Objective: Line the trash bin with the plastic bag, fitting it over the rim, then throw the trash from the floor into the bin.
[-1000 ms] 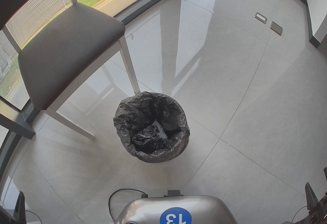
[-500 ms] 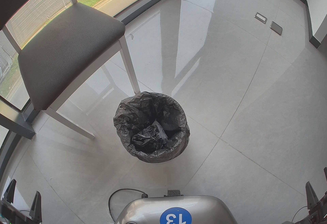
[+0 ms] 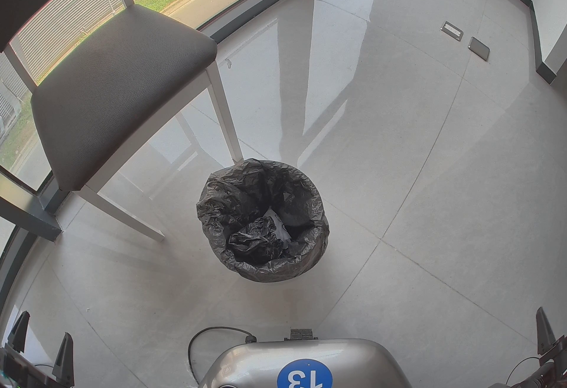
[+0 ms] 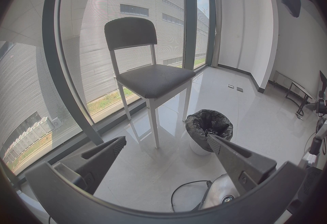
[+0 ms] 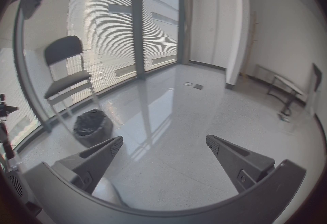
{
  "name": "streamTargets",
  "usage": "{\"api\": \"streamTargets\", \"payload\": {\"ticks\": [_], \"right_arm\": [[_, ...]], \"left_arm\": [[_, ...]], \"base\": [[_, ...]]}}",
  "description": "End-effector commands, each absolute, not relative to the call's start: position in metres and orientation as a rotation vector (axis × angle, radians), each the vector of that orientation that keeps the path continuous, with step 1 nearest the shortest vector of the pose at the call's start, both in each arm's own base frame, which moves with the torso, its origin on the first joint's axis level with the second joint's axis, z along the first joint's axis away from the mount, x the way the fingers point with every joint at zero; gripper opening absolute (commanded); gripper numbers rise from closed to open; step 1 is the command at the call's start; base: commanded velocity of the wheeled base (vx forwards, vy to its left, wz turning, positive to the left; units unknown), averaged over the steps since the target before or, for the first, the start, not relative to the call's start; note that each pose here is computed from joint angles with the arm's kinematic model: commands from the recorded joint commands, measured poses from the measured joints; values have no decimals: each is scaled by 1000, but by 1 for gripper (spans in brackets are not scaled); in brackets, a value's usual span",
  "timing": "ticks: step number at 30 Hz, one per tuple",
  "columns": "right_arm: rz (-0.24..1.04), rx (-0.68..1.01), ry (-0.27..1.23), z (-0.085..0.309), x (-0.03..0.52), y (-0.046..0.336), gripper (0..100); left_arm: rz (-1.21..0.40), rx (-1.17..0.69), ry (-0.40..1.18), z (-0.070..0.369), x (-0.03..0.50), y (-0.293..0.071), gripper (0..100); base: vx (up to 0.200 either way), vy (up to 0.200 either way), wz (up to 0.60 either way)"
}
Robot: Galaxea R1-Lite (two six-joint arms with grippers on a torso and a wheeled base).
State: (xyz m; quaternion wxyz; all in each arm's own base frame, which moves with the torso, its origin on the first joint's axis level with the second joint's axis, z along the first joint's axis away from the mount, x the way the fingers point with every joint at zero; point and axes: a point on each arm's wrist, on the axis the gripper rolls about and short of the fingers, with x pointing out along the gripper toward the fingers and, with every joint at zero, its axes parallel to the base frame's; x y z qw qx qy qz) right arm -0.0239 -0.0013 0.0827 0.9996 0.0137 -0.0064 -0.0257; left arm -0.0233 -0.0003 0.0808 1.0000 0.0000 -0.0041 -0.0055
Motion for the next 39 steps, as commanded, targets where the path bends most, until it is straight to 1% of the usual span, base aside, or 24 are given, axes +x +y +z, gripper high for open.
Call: {"api": "streamTargets", "payload": {"ticks": [1,2,4,5,6,7,9,11,14,17,19,20,21,22,23,24,25,26,28,30,31,34,37,39], "right_arm": [[-204,42,-25,83,-26,-5,100],[-204,40,-25,83,-26,-5,100],[-152,8,-20,83,-25,-4,100],[-152,8,-20,83,-25,-4,100],[-8,-12,-23,83,-25,0,100],[46,-20,-22,82,-25,1,100],[107,-28,-17,82,-25,2,100],[138,-32,-16,82,-25,3,100],[141,-29,-19,82,-25,3,100],[189,-68,-35,82,-25,4,100],[169,-67,-35,82,-25,4,100],[107,-60,-29,82,-25,2,100],[-25,-30,-26,83,-25,-1,100],[-46,-25,-25,83,-25,-1,100],[-273,18,-29,83,-26,-6,100],[-336,27,-31,83,-26,-7,100],[-357,22,-35,83,-26,-8,100],[-359,18,-36,83,-26,-8,100],[-298,-31,-40,83,-25,-7,100],[-179,-71,-35,82,-24,-4,100],[-130,-62,-33,82,-24,-3,100],[-103,-34,-29,82,-24,-3,100],[-95,35,-32,82,-24,-2,100],[-65,32,-32,82,-24,-2,100]], "left_arm": [[-11,0,-2,76,-23,0,100],[-11,0,-2,76,-23,0,100],[-11,2,-2,76,-23,0,100],[-11,2,-2,76,-23,0,100],[-11,2,-2,76,-23,0,100],[-11,2,-2,76,-23,0,100],[-11,3,-2,76,-23,0,100],[-11,2,-2,76,-23,0,100],[-11,2,-2,76,-23,0,100],[-11,2,-2,76,-23,0,100],[-12,2,-2,76,-23,0,100],[-11,2,-2,76,-23,0,100],[-11,2,-2,76,-23,0,100],[-11,3,-2,76,-23,0,100],[-11,3,-2,76,-23,0,100],[-12,3,-2,76,-23,0,100],[-12,3,-2,76,-23,0,100],[-12,3,-3,76,-23,0,100],[-11,2,-3,76,-23,0,100],[-12,3,-3,76,-23,0,100],[-11,2,-3,76,-23,0,100],[-12,3,-2,76,-23,0,100],[-12,5,-2,76,-23,0,100],[-12,5,-2,76,-23,0,100]], "base": [[0,0,0],[0,0,0],[0,0,0],[0,0,0],[0,0,0],[0,0,0],[0,0,0],[0,0,0],[0,0,0],[0,0,0],[0,0,0],[0,0,0],[0,0,0],[0,0,0],[0,0,0],[0,0,0],[0,0,0],[0,0,0],[0,0,0],[0,0,0],[0,0,0],[0,0,0],[0,0,0],[0,0,0]]}}
